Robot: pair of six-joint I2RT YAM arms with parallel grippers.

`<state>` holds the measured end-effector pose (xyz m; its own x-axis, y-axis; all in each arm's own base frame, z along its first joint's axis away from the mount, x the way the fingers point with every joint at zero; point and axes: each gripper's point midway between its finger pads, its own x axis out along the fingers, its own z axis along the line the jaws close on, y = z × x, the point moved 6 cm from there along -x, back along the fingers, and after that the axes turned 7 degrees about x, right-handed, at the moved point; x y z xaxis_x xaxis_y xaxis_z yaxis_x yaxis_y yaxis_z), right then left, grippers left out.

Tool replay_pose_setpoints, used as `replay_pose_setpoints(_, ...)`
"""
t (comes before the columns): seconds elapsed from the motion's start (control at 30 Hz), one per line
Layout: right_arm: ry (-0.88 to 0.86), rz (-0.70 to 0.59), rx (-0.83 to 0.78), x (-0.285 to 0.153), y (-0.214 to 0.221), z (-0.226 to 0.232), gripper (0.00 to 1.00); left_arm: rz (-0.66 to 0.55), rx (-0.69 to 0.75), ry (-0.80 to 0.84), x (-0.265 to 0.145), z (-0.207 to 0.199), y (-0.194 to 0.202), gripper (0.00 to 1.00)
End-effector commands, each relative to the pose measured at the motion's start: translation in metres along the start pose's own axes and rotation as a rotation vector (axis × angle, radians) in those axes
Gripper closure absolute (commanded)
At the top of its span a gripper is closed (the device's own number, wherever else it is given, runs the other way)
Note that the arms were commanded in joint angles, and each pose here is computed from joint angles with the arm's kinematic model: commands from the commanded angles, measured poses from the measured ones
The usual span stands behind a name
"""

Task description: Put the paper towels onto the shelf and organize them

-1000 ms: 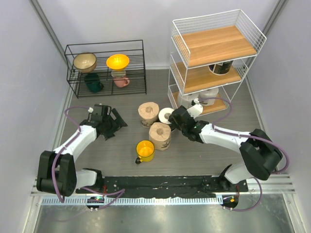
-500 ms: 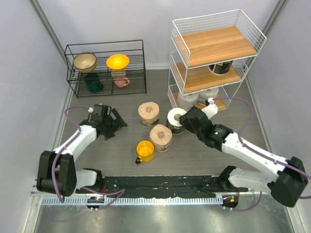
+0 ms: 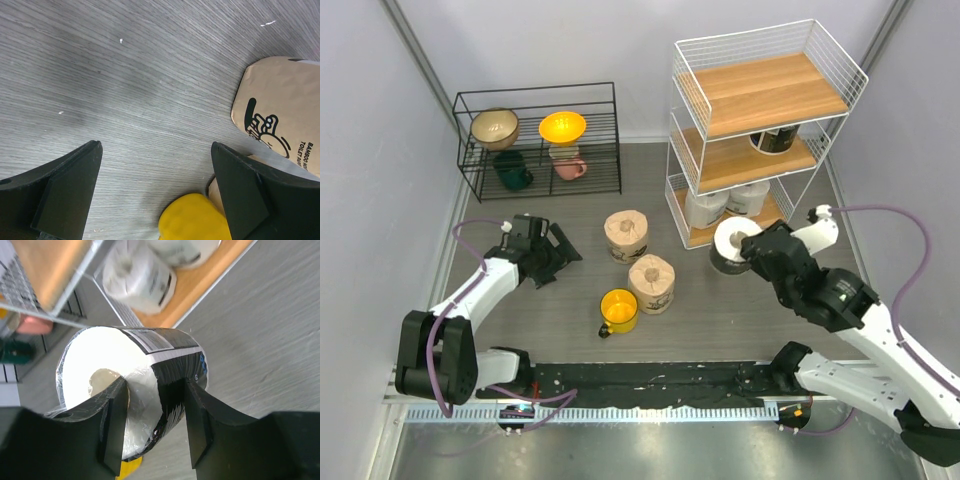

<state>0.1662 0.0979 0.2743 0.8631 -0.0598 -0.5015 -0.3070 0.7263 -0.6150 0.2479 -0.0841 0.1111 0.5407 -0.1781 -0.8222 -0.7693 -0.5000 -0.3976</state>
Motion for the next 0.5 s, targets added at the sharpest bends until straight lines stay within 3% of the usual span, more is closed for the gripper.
replay_pose_setpoints(0.0, 0.017, -0.231, 0.009, -0.015, -0.052, 0.023, 0.69, -0.048, 0.022, 0.041, -0.007, -0.011, -0.012, 0.04)
replay_pose_setpoints(0.27, -0.03, -0.389, 0.007, -0.023, -0.099, 0.073, 0.68, -0.048, 0.024, 0.041, -0.008, -0.011, -0.011, 0.04)
replay_pose_setpoints(0.47, -0.068, -0.329, 0.04, 0.004, -0.11, 0.083, 0.69, -0.041, 0.023, 0.041, -0.007, -0.01, -0.01, 0.04)
